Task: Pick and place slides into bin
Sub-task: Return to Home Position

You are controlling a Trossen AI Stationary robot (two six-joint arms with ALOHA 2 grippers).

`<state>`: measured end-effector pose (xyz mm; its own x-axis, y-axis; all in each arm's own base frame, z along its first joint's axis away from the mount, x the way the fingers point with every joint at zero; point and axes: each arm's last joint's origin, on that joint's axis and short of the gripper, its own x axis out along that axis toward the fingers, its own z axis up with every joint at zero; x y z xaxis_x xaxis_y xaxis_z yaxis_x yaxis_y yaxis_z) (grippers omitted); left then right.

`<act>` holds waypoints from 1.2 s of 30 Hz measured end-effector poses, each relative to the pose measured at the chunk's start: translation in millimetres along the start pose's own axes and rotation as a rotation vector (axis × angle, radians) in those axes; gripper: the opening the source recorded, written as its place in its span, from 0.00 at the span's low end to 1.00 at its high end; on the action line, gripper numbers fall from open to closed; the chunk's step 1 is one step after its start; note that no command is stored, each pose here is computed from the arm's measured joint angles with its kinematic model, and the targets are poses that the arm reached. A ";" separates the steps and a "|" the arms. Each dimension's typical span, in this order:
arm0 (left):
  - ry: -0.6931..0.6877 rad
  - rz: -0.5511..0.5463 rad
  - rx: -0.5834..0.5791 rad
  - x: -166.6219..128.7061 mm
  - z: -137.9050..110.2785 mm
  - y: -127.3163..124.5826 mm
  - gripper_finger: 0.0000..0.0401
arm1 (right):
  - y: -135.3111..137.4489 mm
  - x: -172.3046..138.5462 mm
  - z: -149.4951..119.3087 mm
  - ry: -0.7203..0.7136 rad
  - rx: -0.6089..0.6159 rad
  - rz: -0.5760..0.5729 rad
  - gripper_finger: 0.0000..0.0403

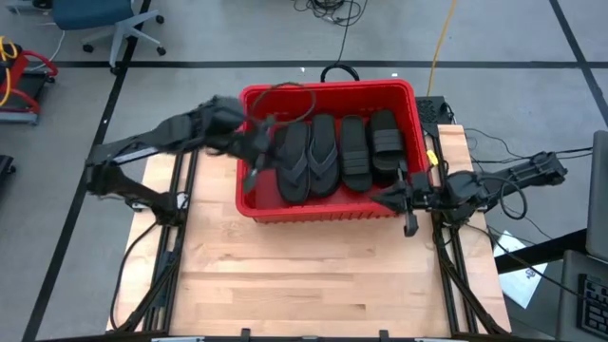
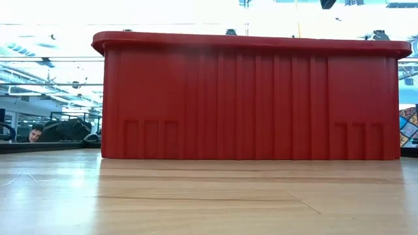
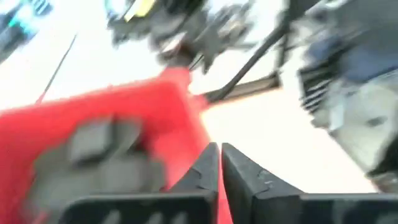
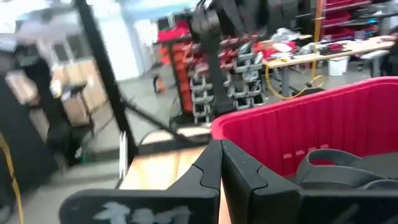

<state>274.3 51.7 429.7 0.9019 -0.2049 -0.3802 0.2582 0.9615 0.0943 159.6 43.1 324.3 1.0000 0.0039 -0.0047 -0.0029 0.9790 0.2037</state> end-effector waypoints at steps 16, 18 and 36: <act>-0.503 0.076 0.022 17.2 -65.6 -76.8 0.00 | -10.4 -20.9 -61.7 -0.172 -0.079 0.022 0.00; -0.557 0.155 0.011 11.1 -82.0 -74.7 0.00 | -14.9 -29.4 -63.1 -0.208 -0.101 0.017 0.00; -0.447 0.523 -0.085 -93.2 -147.4 -93.3 0.00 | -44.3 -114.3 -30.2 -0.011 -0.114 -0.040 0.00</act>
<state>115.1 8.1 320.7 0.9612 0.2517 0.1132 -0.2615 0.9617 0.0822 45.2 5.4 286.2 0.9993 -0.0368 0.0007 0.0366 0.9952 0.0908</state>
